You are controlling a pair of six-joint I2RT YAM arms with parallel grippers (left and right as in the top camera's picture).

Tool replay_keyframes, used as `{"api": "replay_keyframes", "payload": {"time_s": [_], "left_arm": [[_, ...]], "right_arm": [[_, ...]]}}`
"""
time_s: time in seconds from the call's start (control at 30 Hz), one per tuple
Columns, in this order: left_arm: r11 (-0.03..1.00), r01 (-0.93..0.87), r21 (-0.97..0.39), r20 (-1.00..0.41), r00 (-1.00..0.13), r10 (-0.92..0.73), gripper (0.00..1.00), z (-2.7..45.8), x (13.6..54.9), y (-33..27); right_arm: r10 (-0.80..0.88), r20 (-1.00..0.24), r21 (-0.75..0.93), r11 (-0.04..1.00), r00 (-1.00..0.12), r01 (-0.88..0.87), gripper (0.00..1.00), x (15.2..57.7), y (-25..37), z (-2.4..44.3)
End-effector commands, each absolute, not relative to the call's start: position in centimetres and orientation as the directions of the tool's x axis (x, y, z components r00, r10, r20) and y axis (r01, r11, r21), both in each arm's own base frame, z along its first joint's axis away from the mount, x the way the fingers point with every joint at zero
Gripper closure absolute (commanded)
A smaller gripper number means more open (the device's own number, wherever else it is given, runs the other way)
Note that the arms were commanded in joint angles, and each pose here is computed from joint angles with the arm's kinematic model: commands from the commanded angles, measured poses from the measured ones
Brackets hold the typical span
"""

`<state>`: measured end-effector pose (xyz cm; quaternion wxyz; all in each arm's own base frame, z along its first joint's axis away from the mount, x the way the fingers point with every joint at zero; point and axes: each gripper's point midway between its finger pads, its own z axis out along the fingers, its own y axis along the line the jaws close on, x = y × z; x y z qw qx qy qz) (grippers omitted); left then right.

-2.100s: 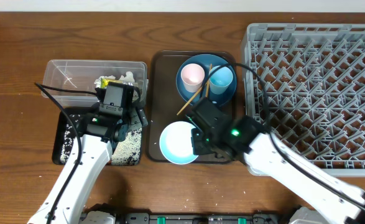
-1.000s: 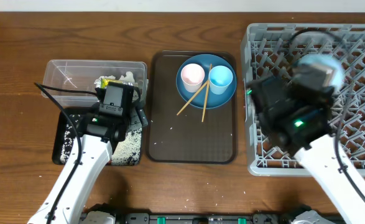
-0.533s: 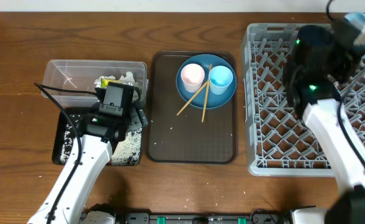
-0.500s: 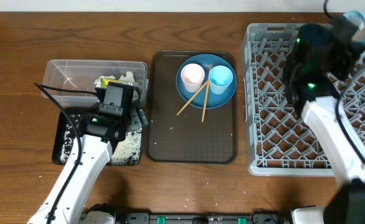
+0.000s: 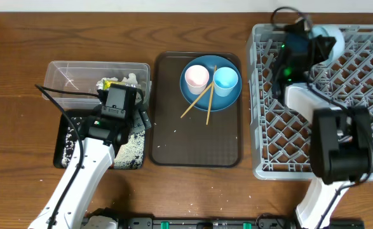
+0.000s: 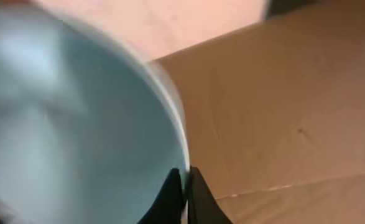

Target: Sort waste into correct bins and load items into the dishwasher rack

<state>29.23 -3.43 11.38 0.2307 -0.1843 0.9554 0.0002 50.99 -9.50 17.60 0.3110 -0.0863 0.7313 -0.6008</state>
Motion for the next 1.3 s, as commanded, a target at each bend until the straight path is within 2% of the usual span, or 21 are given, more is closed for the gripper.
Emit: {"api": "replay_keyframes", "payload": {"time_s": [0.0,0.37,0.47,0.5,0.57,0.6,0.7,0.8,0.87,1.1,1.27], "left_arm": [[0.934,-0.349,-0.081,-0.450,-0.823,-0.347,0.09,11.6,29.2,-3.2],[0.934,-0.349,-0.082,-0.451,-0.823,-0.347,0.09,11.6,29.2,-3.2],[0.934,-0.349,-0.082,-0.451,-0.823,-0.347,0.10,11.6,29.2,-3.2],[0.934,-0.349,-0.082,-0.451,-0.823,-0.347,0.10,11.6,29.2,-3.2],[0.934,-0.349,-0.082,-0.451,-0.823,-0.347,0.10,11.6,29.2,-3.2],[0.934,-0.349,-0.082,-0.451,-0.823,-0.347,0.10,11.6,29.2,-3.2],[0.934,-0.349,-0.082,-0.451,-0.823,-0.347,0.10,11.6,29.2,-3.2],[0.934,-0.349,-0.082,-0.451,-0.823,-0.347,0.10,11.6,29.2,-3.2],[0.934,-0.349,-0.082,-0.451,-0.823,-0.347,0.09,11.6,29.2,-3.2],[0.934,-0.348,-0.081,-0.450,-0.823,-0.346,0.09,11.6,29.2,-3.2],[0.934,-0.348,-0.081,-0.450,-0.823,-0.346,0.09,11.6,29.2,-3.2]], "right_arm": [[-0.530,-0.207,-0.972,0.206,-0.822,0.111,0.99,51.3,-9.2,15.6],[-0.530,-0.158,-0.982,0.173,-0.833,0.077,0.99,50.4,-5.6,15.4],[-0.510,-0.153,-0.984,0.156,-0.846,0.083,0.95,49.8,-4.8,15.6],[-0.505,-0.140,-0.987,0.145,-0.852,0.076,0.92,49.6,-4.5,15.7],[-0.494,-0.105,-0.992,0.117,-0.863,0.054,0.74,49.1,-4.0,15.9],[-0.490,-0.094,-0.993,0.108,-0.867,0.046,0.69,49.0,-3.8,15.9],[-0.473,-0.052,-0.997,0.075,-0.880,0.019,0.39,48.3,-3.0,16.2],[-0.465,-0.011,-0.999,0.045,-0.885,-0.011,0.23,47.7,-1.9,16.4],[-0.461,0.022,-0.999,0.023,-0.887,-0.037,0.18,47.4,-1.1,16.5],[-0.467,0.129,-0.991,-0.043,-0.875,-0.123,0.16,46.4,1.7,17.2],[-0.488,0.085,-0.996,-0.032,-0.869,-0.079,0.16,45.6,3.1,20.0]]}}
